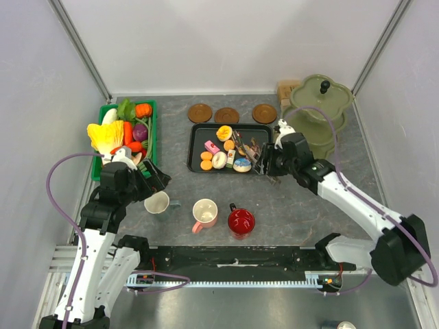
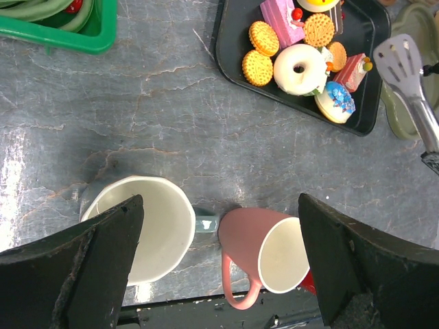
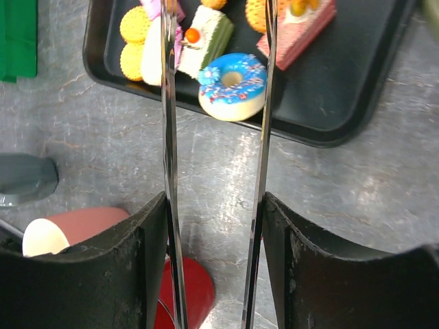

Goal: Serve the afternoon tea

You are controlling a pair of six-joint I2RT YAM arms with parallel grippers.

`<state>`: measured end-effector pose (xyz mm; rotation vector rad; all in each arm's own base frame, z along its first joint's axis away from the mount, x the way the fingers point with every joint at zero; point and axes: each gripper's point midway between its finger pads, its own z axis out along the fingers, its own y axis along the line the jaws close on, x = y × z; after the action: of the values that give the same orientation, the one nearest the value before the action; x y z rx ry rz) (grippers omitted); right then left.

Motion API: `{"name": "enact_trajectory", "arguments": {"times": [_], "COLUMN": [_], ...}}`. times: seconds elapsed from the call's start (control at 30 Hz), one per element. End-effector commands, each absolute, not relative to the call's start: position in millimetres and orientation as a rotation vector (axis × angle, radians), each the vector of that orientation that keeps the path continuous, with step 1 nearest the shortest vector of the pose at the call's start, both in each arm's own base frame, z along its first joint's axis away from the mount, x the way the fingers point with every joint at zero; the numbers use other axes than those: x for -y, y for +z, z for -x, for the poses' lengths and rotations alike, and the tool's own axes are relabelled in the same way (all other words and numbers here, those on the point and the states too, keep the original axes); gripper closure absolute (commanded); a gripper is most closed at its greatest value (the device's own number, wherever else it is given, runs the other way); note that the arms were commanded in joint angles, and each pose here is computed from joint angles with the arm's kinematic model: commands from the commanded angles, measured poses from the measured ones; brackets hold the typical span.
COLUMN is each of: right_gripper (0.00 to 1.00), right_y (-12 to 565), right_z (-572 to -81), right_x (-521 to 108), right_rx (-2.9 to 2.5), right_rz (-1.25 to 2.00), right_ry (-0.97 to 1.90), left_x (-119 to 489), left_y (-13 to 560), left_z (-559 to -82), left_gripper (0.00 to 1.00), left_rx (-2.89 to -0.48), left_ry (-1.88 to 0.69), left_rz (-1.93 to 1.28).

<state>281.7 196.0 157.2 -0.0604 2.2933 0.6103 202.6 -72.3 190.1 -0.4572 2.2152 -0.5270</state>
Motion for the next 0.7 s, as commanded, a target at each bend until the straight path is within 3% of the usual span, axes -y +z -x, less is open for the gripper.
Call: {"name": "enact_trajectory", "arguments": {"times": [0.0,0.67], "right_gripper": [0.39,0.38], "right_y": [182,149], "right_z": [-297,-389], "right_x": [-236,-261], "right_rx": [-2.234,-2.316], "right_rz": [0.257,0.138], "right_ry": [0.724,0.429], "left_x": [72,71], "left_y": [193,191], "left_z": [-205,-205], "left_gripper": [0.01,0.01], "left_rx": [-2.196,-2.204], "left_ry": [-0.532,-0.526], "left_rz": [0.468,0.470]}}
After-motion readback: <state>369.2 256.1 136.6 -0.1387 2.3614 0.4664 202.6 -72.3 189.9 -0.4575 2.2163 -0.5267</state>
